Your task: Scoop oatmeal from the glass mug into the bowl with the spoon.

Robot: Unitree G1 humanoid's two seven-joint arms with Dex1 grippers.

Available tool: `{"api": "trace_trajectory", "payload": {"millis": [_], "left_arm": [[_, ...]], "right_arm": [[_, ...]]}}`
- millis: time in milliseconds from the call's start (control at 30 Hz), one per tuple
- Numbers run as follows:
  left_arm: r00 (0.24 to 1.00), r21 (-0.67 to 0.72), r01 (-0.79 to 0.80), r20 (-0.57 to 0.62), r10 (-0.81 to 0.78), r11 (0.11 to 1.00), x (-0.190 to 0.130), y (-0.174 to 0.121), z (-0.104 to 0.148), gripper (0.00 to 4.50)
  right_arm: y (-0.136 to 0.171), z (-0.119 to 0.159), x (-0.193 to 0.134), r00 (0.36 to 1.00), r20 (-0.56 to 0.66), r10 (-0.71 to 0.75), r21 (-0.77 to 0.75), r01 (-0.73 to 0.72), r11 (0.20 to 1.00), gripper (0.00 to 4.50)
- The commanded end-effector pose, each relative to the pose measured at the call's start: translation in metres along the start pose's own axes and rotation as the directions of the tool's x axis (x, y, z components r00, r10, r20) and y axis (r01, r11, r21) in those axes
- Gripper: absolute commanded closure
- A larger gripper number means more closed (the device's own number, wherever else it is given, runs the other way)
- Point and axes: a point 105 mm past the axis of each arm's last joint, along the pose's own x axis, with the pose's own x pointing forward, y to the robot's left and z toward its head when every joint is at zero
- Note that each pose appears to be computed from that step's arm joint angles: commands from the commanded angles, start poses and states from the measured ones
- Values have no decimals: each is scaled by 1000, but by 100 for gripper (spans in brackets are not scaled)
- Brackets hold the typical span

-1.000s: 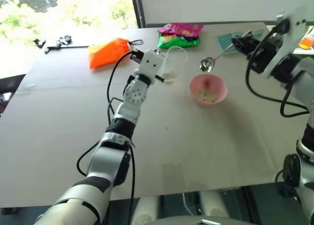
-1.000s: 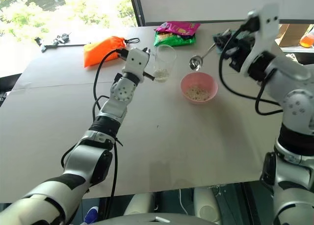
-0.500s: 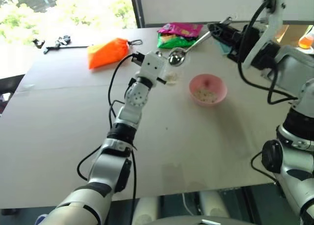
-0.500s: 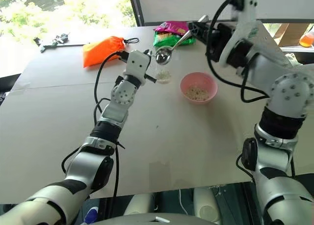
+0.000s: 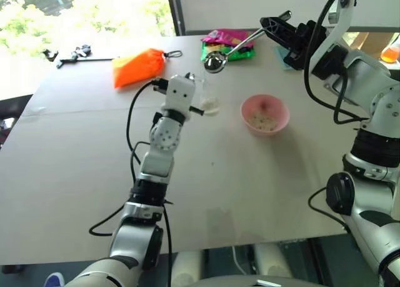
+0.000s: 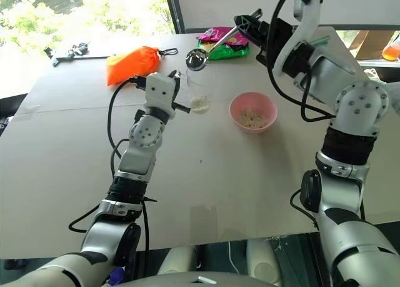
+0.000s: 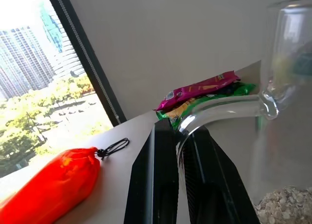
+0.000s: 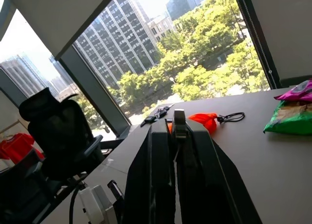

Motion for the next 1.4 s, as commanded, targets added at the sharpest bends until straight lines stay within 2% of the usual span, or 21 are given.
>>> {"api": "trace_trajectory", "payload": {"millis": [33,167,233,333,367,433,500,567,600,633,733,767,867,933,1000,1100,1200,1400], "left_arm": [[997,-12,-26,67,27,1000,0,6,20,441],[997,-22,-17,71,18,1000,2,1,23,441],[997,-28,-9,72,11,1000,2,-2,23,441],[998,-36,-3,66,5,999,2,-5,21,441],[998,-40,-2,62,5,999,1,-5,20,450],[998,-53,0,55,3,999,0,-6,18,450],[999,-82,-1,46,5,997,-2,-7,15,450],[999,-196,-42,10,45,980,-7,-4,7,450],[998,-250,-68,-12,67,966,-10,-1,2,450],[996,-273,-92,-37,85,958,-14,2,-5,450],[991,-289,-134,-58,122,948,-27,13,-14,450],[990,-287,-138,-53,128,948,-31,16,-14,450],[985,-303,-171,-58,161,938,-42,27,-16,450],[980,-297,-197,-73,184,934,-53,35,-23,450],[979,-275,-205,-72,193,939,-63,41,-27,450],[976,-246,-215,-83,200,945,-73,46,-36,450],[974,-228,-225,-87,211,947,-82,51,-42,450],[964,-195,-256,-119,236,947,-93,60,-58,450]], "right_arm": [[5,0,-2,1000,-10,1,-87,-2,996,450],[7,-22,9,996,-87,-33,-243,11,970,450],[11,-37,17,990,-136,-38,-362,-14,932,450],[16,-55,27,985,-172,-13,-397,-57,916,450],[16,-60,30,984,-179,-10,-403,-64,913,378],[16,-65,33,982,-188,-4,-417,-77,905,309],[22,-65,34,982,-186,29,-413,-105,904,201],[33,-54,29,984,-156,82,-413,-140,900,116],[38,-47,25,986,-134,103,-416,-150,897,46],[44,-35,20,987,-77,139,-415,-159,896,18],[64,1,-6,952,94,291,-423,-226,877,18],[63,10,-13,949,132,285,-443,-200,874,18],[43,19,-28,972,189,142,-490,-32,871,18],[18,-1,-47,993,121,6,-616,70,784,18],[-6,-25,-70,993,55,-103,-672,113,732,18],[-34,-48,-103,972,35,-231,-698,189,691,18],[-43,-64,-124,965,26,-261,-683,208,700,18],[-43,-97,-157,972,-65,-226,-598,144,789,18]]}}
